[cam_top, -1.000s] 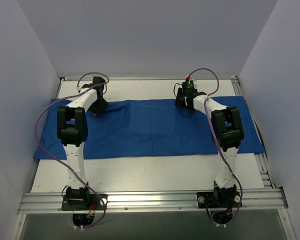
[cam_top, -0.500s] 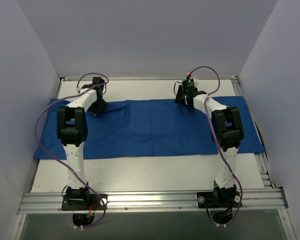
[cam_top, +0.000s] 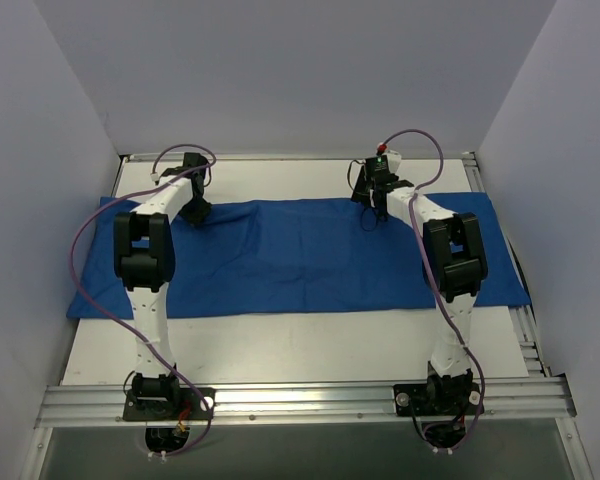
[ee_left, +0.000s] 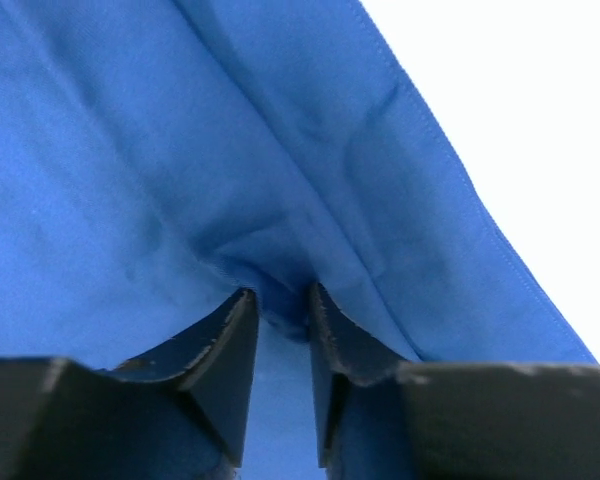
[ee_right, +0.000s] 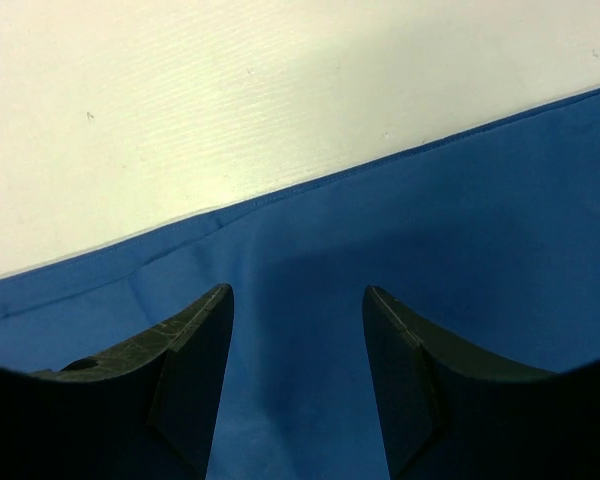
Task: Open and lay out the surgical kit
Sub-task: Open the surgical kit at the center of the board.
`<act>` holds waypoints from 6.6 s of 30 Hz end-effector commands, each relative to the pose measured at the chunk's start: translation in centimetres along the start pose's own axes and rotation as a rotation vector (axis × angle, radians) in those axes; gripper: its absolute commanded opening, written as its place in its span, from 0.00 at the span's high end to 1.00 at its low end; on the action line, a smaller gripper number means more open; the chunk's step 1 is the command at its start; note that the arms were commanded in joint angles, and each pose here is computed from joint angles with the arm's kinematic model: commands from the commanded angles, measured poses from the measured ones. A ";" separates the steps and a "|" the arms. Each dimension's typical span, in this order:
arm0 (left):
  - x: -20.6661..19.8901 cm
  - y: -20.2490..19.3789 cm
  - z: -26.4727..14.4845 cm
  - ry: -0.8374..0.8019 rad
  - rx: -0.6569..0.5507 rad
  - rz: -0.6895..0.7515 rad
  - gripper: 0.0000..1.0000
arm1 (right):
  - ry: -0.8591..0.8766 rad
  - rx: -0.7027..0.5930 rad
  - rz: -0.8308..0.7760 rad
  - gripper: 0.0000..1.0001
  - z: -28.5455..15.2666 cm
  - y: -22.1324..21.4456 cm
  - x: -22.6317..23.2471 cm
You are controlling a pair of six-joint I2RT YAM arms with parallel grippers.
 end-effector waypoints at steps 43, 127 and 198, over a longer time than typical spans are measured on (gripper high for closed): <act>0.8 4.6 -6.1 -0.056 -0.111 0.023 0.98 | -0.300 -0.017 0.115 0.45 4.2 1.9 -3.4; 1.5 3.8 -3.3 -0.017 -0.089 0.037 0.97 | -0.384 -0.017 0.497 0.73 4.2 -0.2 -12.6; 35.6 -5.7 -29.9 -0.102 -0.179 -0.128 0.97 | -0.471 -0.277 0.555 1.00 -42.1 -11.1 -21.0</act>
Point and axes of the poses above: each gripper's point midway between its finger pads, its own z axis out along the fingers, its own x axis along the line the jaws close on, y = z × x, the point moved 6 cm from there along -z, back along the fingers, and after that the axes turned 6 degrees about -z, right-handed, at the moved point
